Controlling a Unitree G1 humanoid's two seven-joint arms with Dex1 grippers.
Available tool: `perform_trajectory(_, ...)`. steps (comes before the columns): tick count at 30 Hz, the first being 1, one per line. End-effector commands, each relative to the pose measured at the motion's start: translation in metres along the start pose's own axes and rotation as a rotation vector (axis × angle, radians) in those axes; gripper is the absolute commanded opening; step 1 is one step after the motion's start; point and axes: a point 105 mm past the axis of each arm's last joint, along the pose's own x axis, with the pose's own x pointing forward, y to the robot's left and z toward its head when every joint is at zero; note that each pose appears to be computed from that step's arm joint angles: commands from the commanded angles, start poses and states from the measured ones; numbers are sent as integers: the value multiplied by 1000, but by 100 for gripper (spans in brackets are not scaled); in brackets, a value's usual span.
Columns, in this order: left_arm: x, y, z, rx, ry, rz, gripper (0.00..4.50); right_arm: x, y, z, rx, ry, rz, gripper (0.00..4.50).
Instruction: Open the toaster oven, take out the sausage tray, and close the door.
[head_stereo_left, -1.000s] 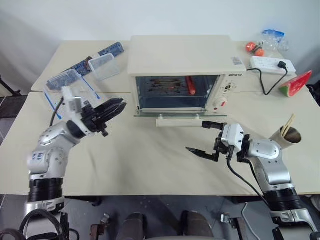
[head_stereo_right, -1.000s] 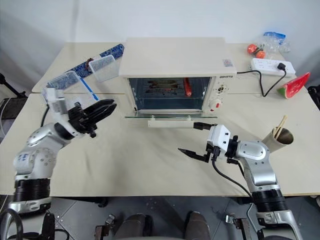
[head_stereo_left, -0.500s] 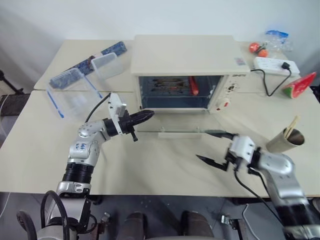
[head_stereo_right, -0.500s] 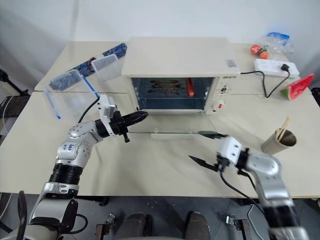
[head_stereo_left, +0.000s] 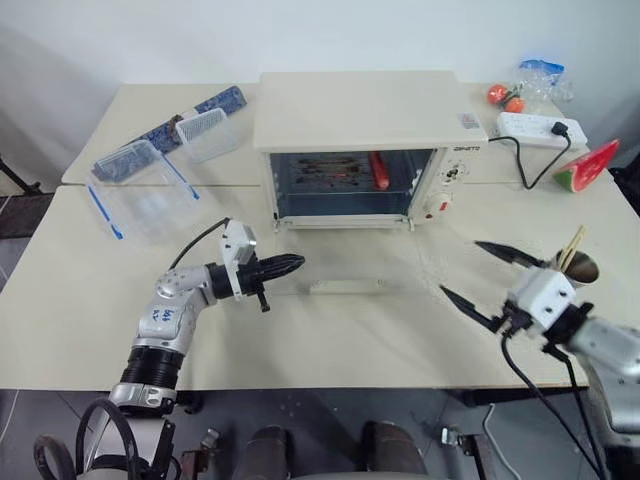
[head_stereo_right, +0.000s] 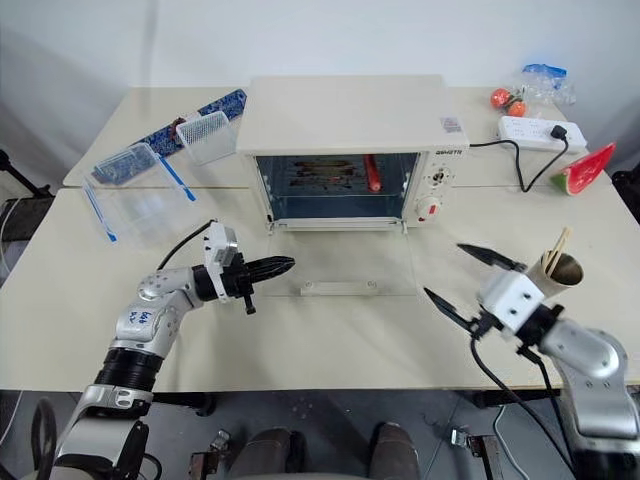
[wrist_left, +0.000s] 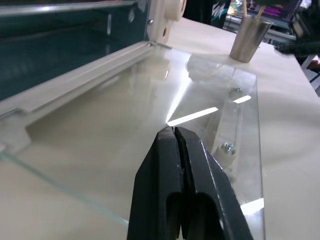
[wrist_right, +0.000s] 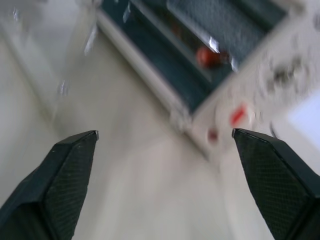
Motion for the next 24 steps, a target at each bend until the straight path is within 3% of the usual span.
perform_trajectory(1,-8,0,6,0,-46,32,3,28,1,18,-6,-78,22,450)
perform_trajectory(4,-31,0,32,-23,-255,78,20,63,0,29,-72,-99,33,450)
perform_trajectory(7,-59,1,39,-31,-303,146,74,92,5,29,-180,-72,60,450)
perform_trajectory(11,-91,-12,40,-58,-300,219,189,125,9,29,-329,-65,69,450)
perform_trajectory(20,-121,-31,42,-97,-312,347,448,183,-3,28,-717,46,-111,450)
perform_trajectory(24,-118,-32,44,-84,-321,350,448,198,-2,25,-784,78,-148,450)
